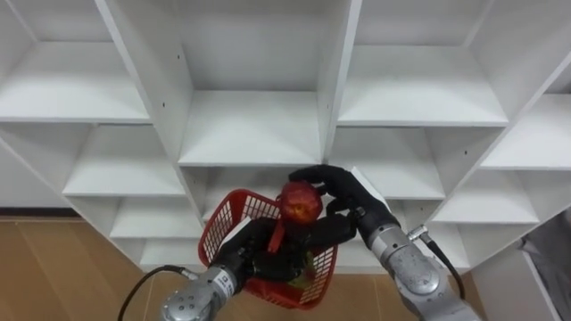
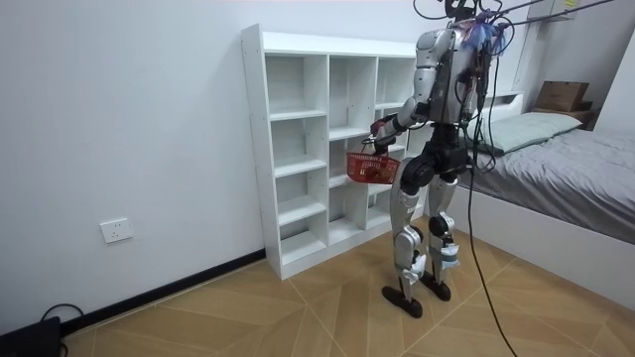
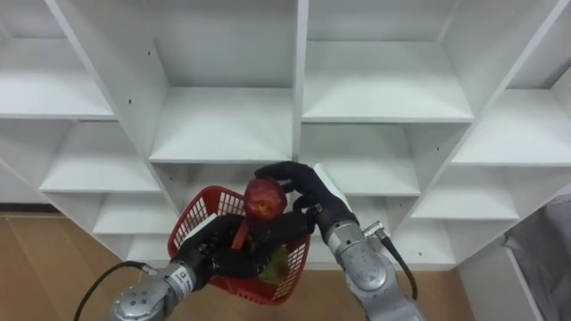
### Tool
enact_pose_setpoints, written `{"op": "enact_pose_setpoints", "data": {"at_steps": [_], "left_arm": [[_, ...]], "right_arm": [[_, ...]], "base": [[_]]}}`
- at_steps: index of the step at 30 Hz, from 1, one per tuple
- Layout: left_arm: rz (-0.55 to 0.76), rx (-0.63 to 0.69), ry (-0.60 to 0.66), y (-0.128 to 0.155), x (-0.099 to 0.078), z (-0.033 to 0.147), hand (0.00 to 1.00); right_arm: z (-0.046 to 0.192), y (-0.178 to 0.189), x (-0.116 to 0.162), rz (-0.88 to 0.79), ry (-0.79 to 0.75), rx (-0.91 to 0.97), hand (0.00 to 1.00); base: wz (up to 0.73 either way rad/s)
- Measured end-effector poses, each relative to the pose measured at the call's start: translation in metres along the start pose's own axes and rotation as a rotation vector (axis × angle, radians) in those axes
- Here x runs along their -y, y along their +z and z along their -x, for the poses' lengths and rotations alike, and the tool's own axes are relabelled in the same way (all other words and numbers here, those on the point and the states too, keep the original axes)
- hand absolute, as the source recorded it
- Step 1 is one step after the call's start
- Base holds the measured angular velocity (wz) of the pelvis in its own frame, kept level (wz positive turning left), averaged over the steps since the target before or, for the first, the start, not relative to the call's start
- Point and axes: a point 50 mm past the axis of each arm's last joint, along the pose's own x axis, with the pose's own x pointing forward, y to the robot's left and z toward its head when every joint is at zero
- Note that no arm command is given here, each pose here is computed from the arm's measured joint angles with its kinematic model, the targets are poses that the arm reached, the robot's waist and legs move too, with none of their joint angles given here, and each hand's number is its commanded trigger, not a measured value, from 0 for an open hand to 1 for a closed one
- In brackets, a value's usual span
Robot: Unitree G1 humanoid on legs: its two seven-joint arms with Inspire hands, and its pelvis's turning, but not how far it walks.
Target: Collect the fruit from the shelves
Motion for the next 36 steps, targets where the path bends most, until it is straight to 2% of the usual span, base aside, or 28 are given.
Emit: {"op": "enact_pose_setpoints", "data": {"at_steps": [14,22,36], "left_arm": [[-0.040,-0.022,-0.002,-0.005,0.000,0.003,1.00],[-0.072,-0.010,0.010,0.000,-0.006,0.005,1.00],[-0.074,0.015,0.011,0.006,-0.009,0.005,1.00]], "right_arm": [[0.005,-0.008,-0.002,-0.007,0.000,-0.016,1.00],[0.011,-0.034,0.005,-0.027,-0.033,-0.129,1.00],[0.011,-0.035,0.009,-0.037,-0.057,-0.137,1.00]], "base": [[-0.03],[-0.01],[-0.05]]}}
